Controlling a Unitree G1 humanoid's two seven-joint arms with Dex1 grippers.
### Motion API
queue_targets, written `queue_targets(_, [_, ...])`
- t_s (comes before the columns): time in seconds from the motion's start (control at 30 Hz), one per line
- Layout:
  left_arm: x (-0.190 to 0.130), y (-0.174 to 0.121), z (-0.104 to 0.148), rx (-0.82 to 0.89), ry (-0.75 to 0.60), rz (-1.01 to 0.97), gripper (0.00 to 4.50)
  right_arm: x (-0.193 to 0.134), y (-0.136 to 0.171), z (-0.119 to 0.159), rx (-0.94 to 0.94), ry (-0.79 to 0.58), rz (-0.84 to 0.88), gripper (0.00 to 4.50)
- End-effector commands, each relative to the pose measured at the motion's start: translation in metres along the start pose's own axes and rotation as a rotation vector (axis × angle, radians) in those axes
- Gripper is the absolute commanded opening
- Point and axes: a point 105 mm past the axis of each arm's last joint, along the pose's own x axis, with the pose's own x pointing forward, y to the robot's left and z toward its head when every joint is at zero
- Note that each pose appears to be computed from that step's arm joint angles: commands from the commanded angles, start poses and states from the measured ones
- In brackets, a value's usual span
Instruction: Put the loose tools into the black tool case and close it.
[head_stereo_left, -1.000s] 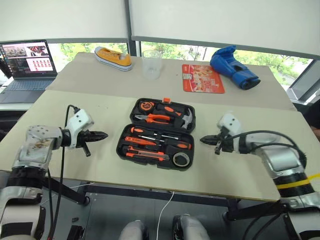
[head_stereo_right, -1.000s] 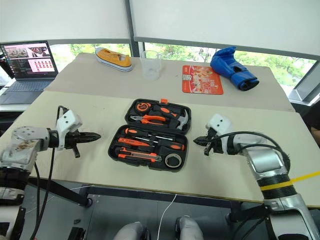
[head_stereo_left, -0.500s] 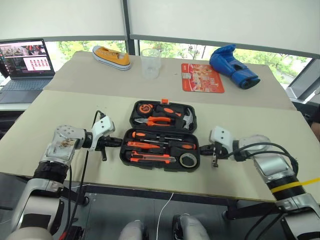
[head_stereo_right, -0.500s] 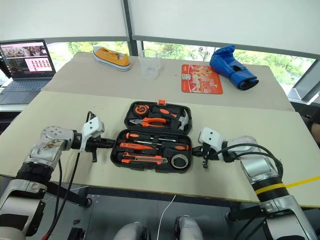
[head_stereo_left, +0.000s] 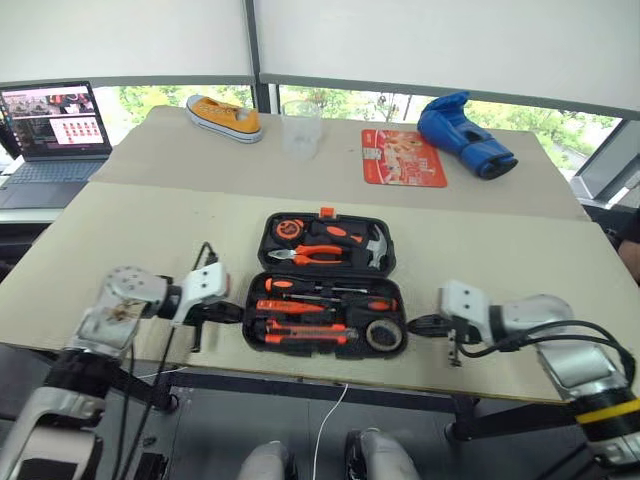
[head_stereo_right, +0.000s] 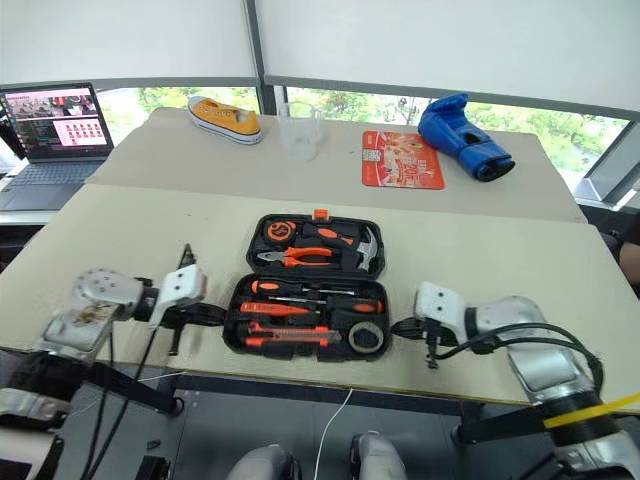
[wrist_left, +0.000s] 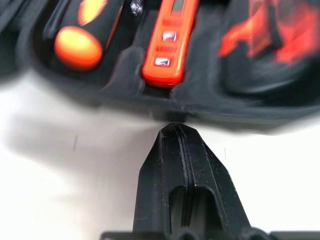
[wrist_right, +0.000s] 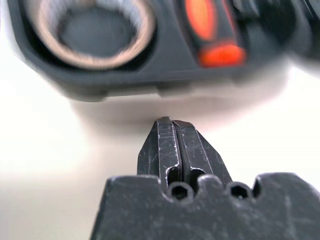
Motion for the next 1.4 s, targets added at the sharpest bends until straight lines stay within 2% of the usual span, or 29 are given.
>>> queue_targets(0.03, [-0.024, 0.001, -0.027, -0.099, 0.07, 0.06, 0.04, -0.022, -0.014, -0.006, 0.031, 0.024, -0.091, 0.0])
queue_targets(0.07, [-0.029, 0.003, -0.029, -0.138, 0.064, 0.078, 0.04, -0.025, -0.017, -0.006, 0.059, 0.017, -0.108, 0.0])
queue_targets(0.13, [-0.037, 0.017, -0.023, -0.257, -0.008, 0.143, 0.53, -0.028, -0.026, 0.002, 0.127, -0.022, -0.142, 0.0])
queue_targets(0.17, [-0.04, 0.027, -0.018, -0.333, -0.056, 0.182, 0.75, -0.028, -0.032, 0.009, 0.17, -0.054, -0.155, 0.58])
queue_targets(0.2, [-0.042, 0.036, -0.013, -0.402, -0.092, 0.213, 1.11, -0.027, -0.037, 0.016, 0.209, -0.083, -0.166, 0.79])
queue_targets(0.27, [-0.041, 0.052, -0.004, -0.537, -0.152, 0.24, 1.88, -0.022, -0.052, 0.032, 0.297, -0.146, -0.197, 1.48])
queue_targets(0.33, [-0.037, 0.066, 0.006, -0.628, -0.204, 0.268, 2.45, -0.016, -0.067, 0.045, 0.379, -0.191, -0.225, 2.11])
queue_targets(0.37, [-0.034, 0.076, 0.013, -0.671, -0.236, 0.288, 2.92, -0.011, -0.075, 0.05, 0.42, -0.206, -0.239, 2.52])
queue_targets(0.43, [-0.027, 0.089, 0.029, -0.75, -0.285, 0.299, 3.55, -0.002, -0.088, 0.06, 0.478, -0.225, -0.254, 3.18])
queue_targets(0.47, [-0.022, 0.096, 0.034, -0.786, -0.287, 0.316, 3.98, 0.003, -0.094, 0.065, 0.51, -0.232, -0.261, 3.54])
queue_targets(0.53, [-0.012, 0.108, 0.043, -0.826, -0.292, 0.348, 4.5, 0.013, -0.105, 0.073, 0.548, -0.235, -0.277, 4.25])
queue_targets(0.57, [-0.007, 0.112, 0.048, -0.847, -0.299, 0.351, 4.5, 0.019, -0.11, 0.074, 0.566, -0.224, -0.29, 4.45])
queue_targets(0.83, [0.022, 0.126, 0.065, -0.889, -0.295, 0.389, 4.5, 0.042, -0.137, 0.061, 0.695, -0.143, -0.389, 4.45])
queue_targets(0.9, [0.028, 0.127, 0.064, -0.872, -0.276, 0.397, 4.5, 0.046, -0.137, 0.059, 0.685, -0.127, -0.386, 3.94])
queue_targets(0.93, [0.029, 0.127, 0.063, -0.873, -0.273, 0.399, 4.24, 0.047, -0.138, 0.059, 0.685, -0.128, -0.388, 3.76])
queue_targets(1.03, [0.032, 0.125, 0.062, -0.87, -0.275, 0.385, 3.47, 0.049, -0.139, 0.063, 0.691, -0.145, -0.384, 2.83])
queue_targets(1.2, [0.035, 0.123, 0.062, -0.867, -0.275, 0.371, 1.61, 0.053, -0.134, 0.062, 0.691, -0.14, -0.36, 1.09])
queue_targets(1.3, [0.037, 0.122, 0.062, -0.862, -0.277, 0.358, 0.65, 0.054, -0.132, 0.063, 0.688, -0.143, -0.35, 0.15])
queue_targets(1.33, [0.038, 0.122, 0.062, -0.858, -0.275, 0.354, 0.2, 0.054, -0.132, 0.063, 0.688, -0.145, -0.348, 0.0])
queue_targets(1.4, [0.039, 0.121, 0.062, -0.85, -0.271, 0.349, 0.04, 0.054, -0.132, 0.064, 0.687, -0.148, -0.346, 0.0])
